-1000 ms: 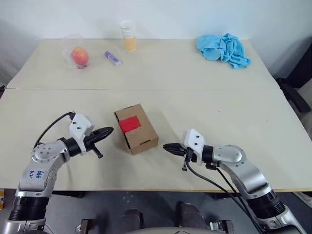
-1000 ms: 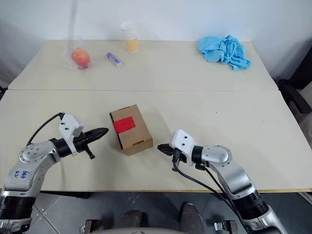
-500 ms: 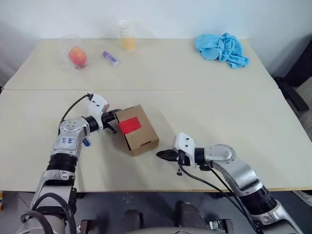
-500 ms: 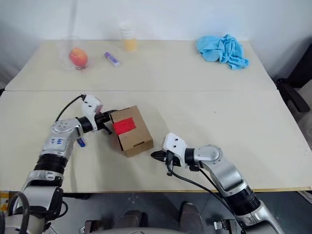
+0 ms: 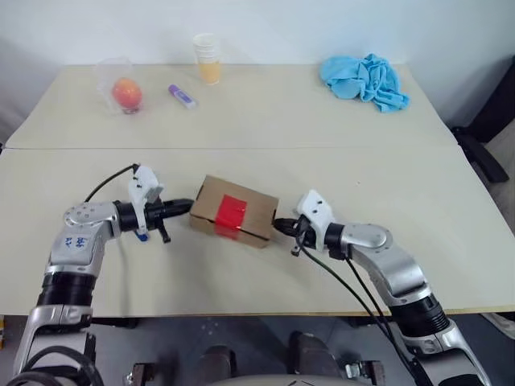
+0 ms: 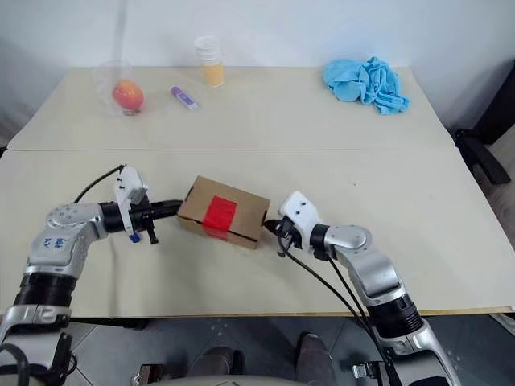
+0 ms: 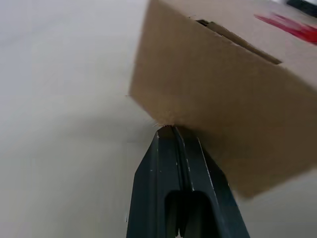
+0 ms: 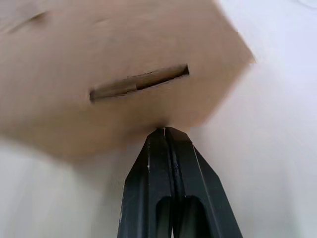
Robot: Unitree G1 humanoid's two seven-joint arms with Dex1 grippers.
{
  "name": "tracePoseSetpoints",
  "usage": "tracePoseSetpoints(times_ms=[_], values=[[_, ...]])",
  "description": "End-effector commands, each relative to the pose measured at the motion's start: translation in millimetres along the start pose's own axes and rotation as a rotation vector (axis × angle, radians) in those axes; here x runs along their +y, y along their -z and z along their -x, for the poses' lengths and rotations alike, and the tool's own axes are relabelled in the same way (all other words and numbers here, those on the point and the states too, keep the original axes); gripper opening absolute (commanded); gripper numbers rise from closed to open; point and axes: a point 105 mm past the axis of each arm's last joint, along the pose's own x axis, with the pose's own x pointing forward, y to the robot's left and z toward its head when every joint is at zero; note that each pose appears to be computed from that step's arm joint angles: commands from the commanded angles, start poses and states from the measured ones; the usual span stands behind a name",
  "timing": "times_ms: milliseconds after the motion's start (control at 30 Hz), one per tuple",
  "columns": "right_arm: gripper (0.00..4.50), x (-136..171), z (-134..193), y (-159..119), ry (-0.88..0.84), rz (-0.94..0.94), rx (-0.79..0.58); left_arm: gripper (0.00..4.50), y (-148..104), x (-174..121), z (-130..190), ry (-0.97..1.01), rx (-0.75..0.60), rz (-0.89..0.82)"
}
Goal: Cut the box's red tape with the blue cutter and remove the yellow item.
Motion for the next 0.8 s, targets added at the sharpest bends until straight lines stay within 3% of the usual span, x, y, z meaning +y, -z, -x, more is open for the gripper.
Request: tracePoseSetpoints(times_ms=[33, 200, 400, 500, 600, 700, 800], values=[[0.05, -18.0, 0.5, -16.7, 0.066, 0.062, -0.033, 0.0, -12.7, -34.4, -7.5, 0.132, 0.002, -0.015], [0.05, -47.1, 5.8, -25.4, 0.161, 0.128, -0.054, 0.0, -7.2, -59.3, -13.0, 0.167, -0.012, 0.055], [0.05, -62.6, 36.0, -14.4, 0.15, 0.151, 0.014, 0.0, -38.4, -57.7, 11.0, 0.231, -0.146, 0.13], [0.05, -44.7, 52.2, -2.2, 0.023, 0.1, 0.092, 0.0, -60.1, -29.1, 21.9, 0.157, -0.231, 0.134], [0.05, -10.5, 60.3, 9.1, -0.129, 0.038, 0.159, 0.0, -73.4, 10.0, 12.6, -0.003, -0.288, 0.118], [0.05, 14.8, 55.3, 11.6, -0.184, -0.008, 0.177, 0.0, -59.6, 31.7, -16.8, -0.104, -0.207, 0.077], [0.05, 27.4, 44.5, 4.0, -0.199, -0.024, 0.143, 0.0, -40.7, 19.5, -39.6, -0.016, -0.111, 0.059]])
